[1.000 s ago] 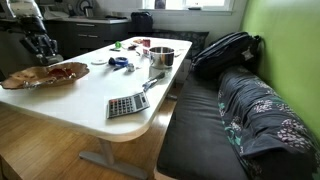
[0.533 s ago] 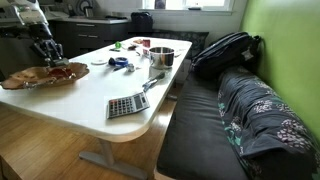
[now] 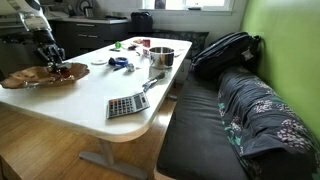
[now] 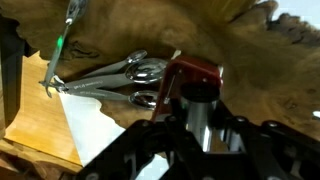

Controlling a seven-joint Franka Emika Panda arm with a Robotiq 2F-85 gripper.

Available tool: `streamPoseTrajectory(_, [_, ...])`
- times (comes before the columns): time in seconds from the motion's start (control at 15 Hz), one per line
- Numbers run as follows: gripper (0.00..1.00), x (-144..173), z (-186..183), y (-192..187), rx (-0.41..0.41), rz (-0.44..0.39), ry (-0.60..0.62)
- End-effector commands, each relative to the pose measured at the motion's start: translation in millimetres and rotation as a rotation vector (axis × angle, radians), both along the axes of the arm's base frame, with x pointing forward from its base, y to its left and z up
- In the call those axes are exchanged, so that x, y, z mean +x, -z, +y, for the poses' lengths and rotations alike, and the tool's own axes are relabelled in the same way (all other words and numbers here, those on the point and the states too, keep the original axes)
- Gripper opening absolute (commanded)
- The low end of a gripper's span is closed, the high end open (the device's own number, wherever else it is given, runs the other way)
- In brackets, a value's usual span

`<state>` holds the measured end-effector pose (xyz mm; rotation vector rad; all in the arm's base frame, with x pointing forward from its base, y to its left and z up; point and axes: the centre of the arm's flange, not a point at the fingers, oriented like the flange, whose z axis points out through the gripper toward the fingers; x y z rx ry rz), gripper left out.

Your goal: Put the salt shaker on the wooden tray

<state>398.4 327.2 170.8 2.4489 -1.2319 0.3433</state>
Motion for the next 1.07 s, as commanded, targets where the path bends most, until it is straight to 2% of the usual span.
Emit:
streamPoseTrajectory(0.0, [0.68,2.8,0.8,10.7,-0.037,-0.005,0.017])
streamPoseTrajectory(0.27, [0.98,-2.8,-3.5,-6.1,-0.022,-0.018,0.019])
streamPoseTrajectory(0.33, [1.00,-4.8,-6.5,-18.7,-0.005,-0.041,0.019])
streamPoseTrajectory(0.53, [1.00,-2.6,-17.8,-53.7,0.032,-0.116,0.053])
streamPoseTrajectory(0.8, [1.00,15.3,-55.8,-91.6,0.077,-0.219,0.232])
streamPoseTrajectory(0.87, [1.00,20.1,-62.1,-94.5,0.074,-0.230,0.251])
streamPoseTrajectory(0.93, [1.00,28.4,-40.4,-86.9,0.055,-0.193,0.195])
streamPoseTrajectory(1.0, [1.00,31.8,-49.7,-93.1,0.057,-0.205,0.215])
